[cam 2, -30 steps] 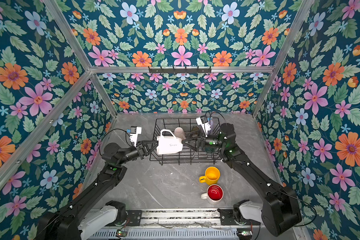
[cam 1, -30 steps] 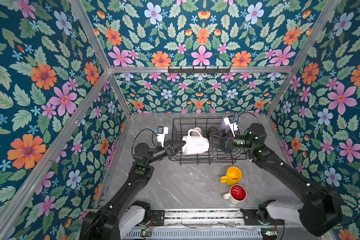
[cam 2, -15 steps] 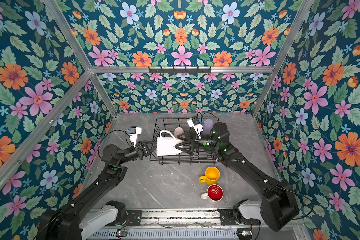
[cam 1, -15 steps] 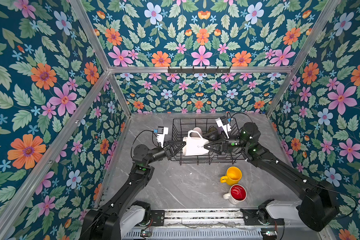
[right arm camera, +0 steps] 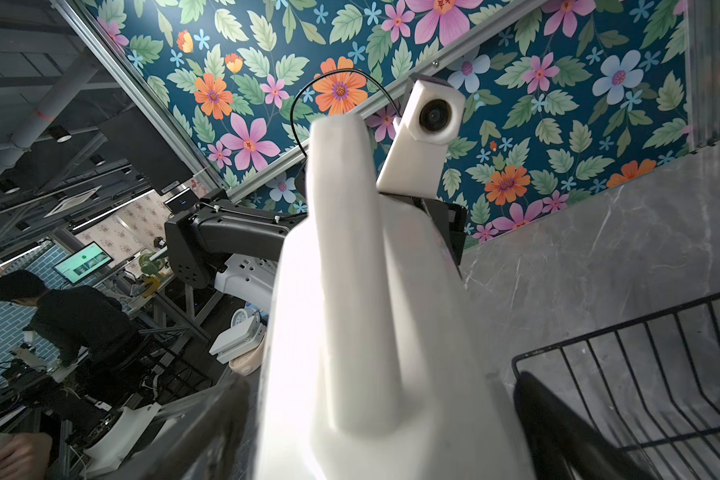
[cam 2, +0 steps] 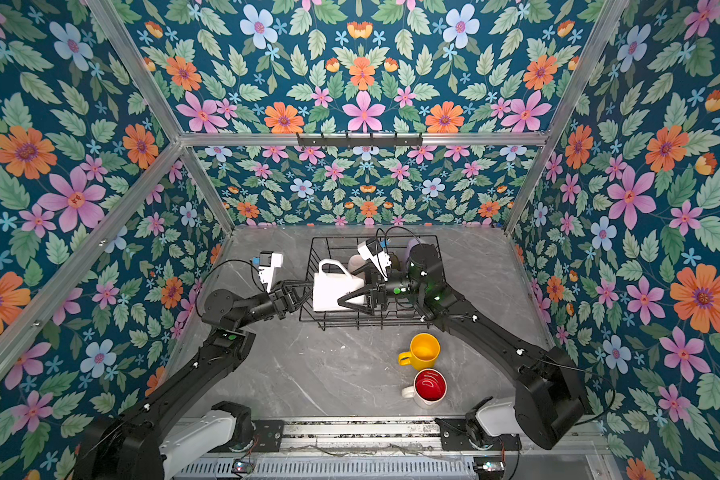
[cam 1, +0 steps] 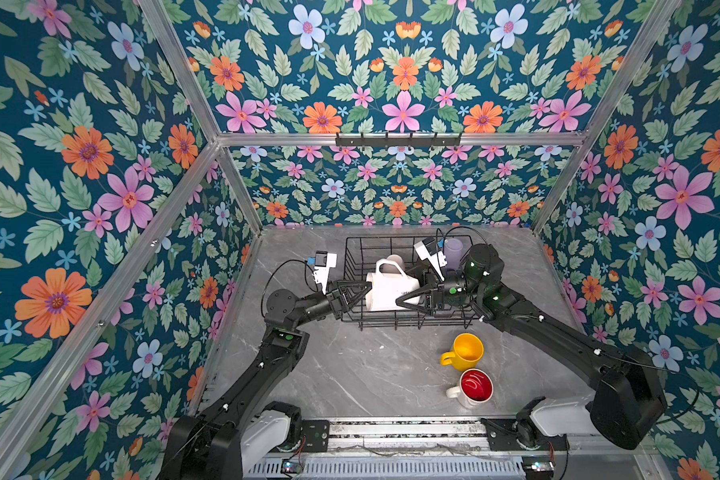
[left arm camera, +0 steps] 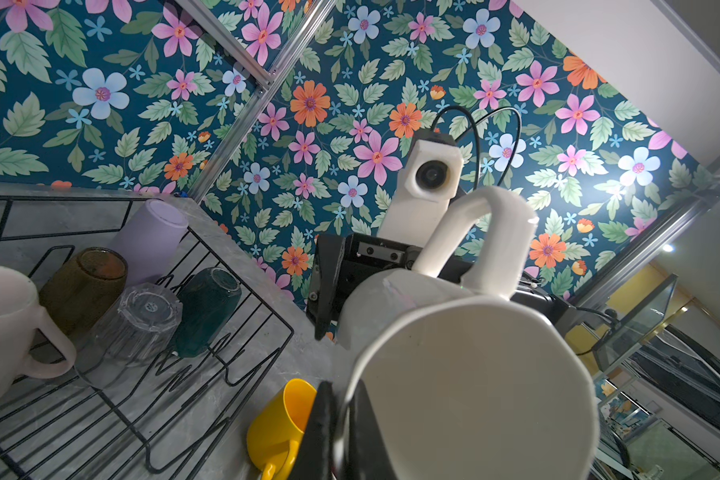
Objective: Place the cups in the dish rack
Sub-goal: 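Grasp the white mug handle side with the right gripper beside the left gripper, then open the left gripper and withdraw while the right carries the mug over the rack, then lower the white mug upside down into the rack with the right gripper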
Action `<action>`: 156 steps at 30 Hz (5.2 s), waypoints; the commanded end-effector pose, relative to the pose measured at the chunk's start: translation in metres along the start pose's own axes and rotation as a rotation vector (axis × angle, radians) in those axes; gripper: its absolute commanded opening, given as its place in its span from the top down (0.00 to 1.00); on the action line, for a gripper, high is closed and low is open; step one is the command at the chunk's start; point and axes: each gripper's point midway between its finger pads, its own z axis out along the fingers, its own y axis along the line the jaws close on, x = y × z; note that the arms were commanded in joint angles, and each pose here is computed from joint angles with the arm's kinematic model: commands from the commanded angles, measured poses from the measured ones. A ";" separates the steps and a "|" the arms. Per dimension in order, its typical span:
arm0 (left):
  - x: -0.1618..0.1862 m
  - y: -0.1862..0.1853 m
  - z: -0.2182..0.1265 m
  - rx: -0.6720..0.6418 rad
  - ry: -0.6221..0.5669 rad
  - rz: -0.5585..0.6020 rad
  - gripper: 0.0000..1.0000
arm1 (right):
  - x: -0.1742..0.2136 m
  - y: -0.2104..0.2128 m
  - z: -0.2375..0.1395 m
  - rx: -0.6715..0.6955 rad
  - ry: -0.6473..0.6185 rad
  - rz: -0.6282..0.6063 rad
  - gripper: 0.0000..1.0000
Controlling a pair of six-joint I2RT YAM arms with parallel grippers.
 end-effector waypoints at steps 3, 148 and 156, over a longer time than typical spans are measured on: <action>-0.012 -0.015 0.000 0.047 -0.039 0.061 1.00 | -0.005 0.000 0.007 -0.013 -0.009 -0.022 0.02; -0.033 0.087 -0.189 -1.241 -0.505 0.181 0.00 | 0.100 -0.209 -0.004 1.118 0.898 0.183 1.00; -0.032 0.089 -0.188 -1.238 -0.500 0.169 0.00 | 0.121 -0.206 -0.021 1.137 0.986 0.191 1.00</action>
